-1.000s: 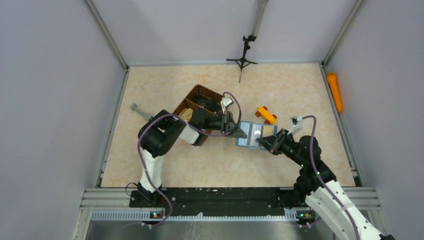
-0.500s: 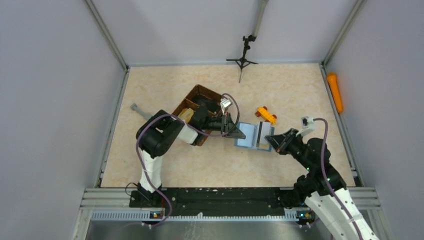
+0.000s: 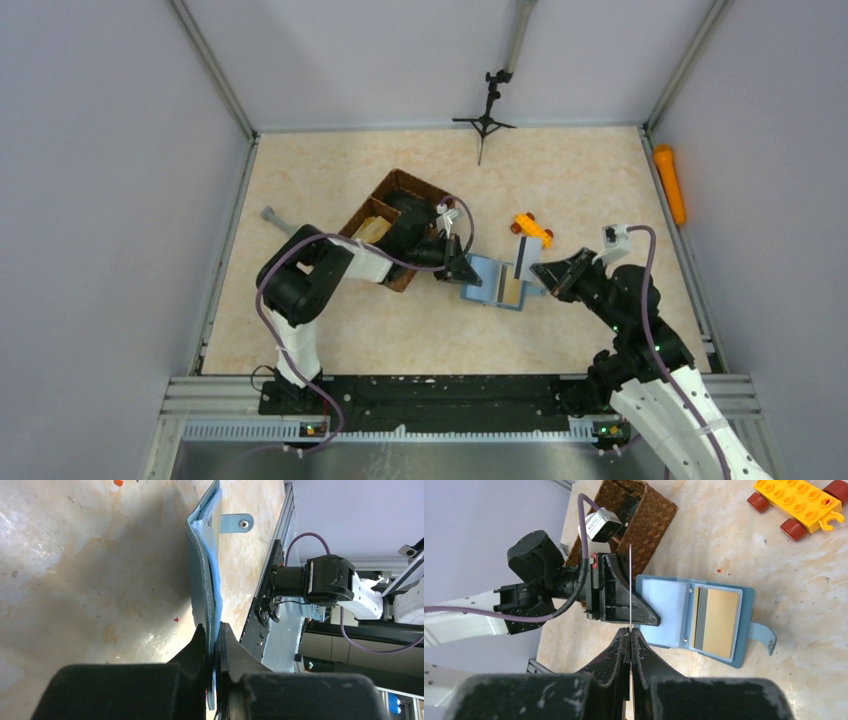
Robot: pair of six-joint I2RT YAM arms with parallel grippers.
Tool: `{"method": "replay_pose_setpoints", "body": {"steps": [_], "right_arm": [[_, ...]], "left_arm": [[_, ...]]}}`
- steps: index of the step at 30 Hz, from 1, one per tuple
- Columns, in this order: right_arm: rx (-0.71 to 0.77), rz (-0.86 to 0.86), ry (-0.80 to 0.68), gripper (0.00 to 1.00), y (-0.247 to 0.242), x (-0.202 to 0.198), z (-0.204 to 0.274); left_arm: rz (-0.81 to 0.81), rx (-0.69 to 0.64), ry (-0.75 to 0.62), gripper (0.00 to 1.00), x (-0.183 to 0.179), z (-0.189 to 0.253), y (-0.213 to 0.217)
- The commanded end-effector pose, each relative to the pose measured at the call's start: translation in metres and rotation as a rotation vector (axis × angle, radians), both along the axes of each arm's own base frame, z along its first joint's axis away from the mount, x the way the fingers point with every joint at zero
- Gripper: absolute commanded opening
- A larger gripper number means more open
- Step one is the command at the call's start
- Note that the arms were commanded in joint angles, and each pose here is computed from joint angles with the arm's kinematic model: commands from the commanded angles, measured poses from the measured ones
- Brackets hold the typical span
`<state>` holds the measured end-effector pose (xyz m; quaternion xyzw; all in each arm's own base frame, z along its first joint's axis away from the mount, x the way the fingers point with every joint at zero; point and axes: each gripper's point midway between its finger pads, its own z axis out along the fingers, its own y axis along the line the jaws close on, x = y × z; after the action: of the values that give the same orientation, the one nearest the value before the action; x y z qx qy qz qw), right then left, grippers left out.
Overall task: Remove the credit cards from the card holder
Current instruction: Place the credit card in the storage box.
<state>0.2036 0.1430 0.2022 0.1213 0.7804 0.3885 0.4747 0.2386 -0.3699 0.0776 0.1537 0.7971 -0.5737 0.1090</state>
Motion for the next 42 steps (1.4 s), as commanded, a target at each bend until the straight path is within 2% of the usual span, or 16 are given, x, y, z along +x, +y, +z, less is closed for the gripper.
{"method": "replay_pose_setpoints", "body": {"steps": [1, 9, 12, 16, 25, 31, 37, 42], "right_arm": [[0.091, -0.061, -0.103, 0.0, -0.005, 0.009, 0.053], [0.137, -0.056, -0.064, 0.0, 0.009, 0.031, 0.06], [0.199, -0.009, -0.055, 0.0, 0.025, 0.042, 0.06], [0.261, 0.035, -0.053, 0.0, 0.045, 0.055, 0.066], [0.249, 0.021, -0.032, 0.0, 0.103, 0.075, 0.067], [0.261, 0.07, -0.006, 0.0, 0.166, 0.082, 0.051], [0.278, 0.029, 0.055, 0.0, 0.211, 0.092, 0.029], [0.292, 0.016, 0.132, 0.0, 0.241, 0.101, 0.003]], "left_arm": [[-0.014, -0.059, -0.134, 0.0, -0.001, 0.042, 0.001], [0.06, 0.044, -0.184, 0.0, -0.033, 0.071, 0.042], [0.062, 0.16, -0.143, 0.0, -0.058, 0.062, 0.07], [0.067, 0.23, -0.117, 0.0, -0.086, 0.063, 0.097], [0.04, 0.352, -0.022, 0.0, -0.14, 0.071, 0.138], [0.08, 0.446, -0.014, 0.0, -0.155, 0.07, 0.158], [0.227, 0.563, -0.067, 0.0, -0.145, 0.063, 0.187], [0.297, 0.587, -0.08, 0.0, -0.14, 0.056, 0.196]]}}
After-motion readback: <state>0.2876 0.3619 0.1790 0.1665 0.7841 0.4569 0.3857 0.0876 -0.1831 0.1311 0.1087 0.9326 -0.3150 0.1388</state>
